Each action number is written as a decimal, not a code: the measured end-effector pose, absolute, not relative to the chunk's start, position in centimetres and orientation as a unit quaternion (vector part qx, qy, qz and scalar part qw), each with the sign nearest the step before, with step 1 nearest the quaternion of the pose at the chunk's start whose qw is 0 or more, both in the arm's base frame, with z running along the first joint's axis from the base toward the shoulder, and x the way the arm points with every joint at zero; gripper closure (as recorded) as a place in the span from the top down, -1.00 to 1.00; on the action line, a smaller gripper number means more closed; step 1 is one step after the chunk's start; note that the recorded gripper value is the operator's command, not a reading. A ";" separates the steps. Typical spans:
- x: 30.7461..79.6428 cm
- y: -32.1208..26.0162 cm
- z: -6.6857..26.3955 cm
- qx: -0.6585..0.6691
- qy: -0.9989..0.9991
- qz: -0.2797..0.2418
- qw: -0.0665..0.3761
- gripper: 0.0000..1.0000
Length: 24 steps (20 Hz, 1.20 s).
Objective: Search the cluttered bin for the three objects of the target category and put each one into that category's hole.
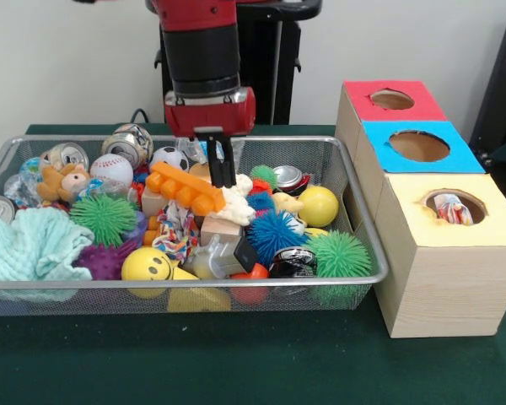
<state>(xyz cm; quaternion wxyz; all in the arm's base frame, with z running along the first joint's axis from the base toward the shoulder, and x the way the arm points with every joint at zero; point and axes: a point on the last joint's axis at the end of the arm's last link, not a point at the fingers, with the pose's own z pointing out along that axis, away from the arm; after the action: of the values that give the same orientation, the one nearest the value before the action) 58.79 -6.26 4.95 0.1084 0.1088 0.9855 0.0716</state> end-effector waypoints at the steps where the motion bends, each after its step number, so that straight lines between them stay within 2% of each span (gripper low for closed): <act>1: 58.3 -5.9 3.9 0.102 0.986 0.074 0.110 -1.00; 13: 55.0 -5.4 -1.7 0.092 0.986 0.111 0.089 -1.00; 24: 55.3 -6.8 -2.1 0.095 0.979 0.145 0.109 -1.00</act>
<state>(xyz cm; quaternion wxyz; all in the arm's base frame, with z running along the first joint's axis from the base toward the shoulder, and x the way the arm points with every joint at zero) 55.26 -6.81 -2.12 0.1091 0.0951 0.9788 0.1452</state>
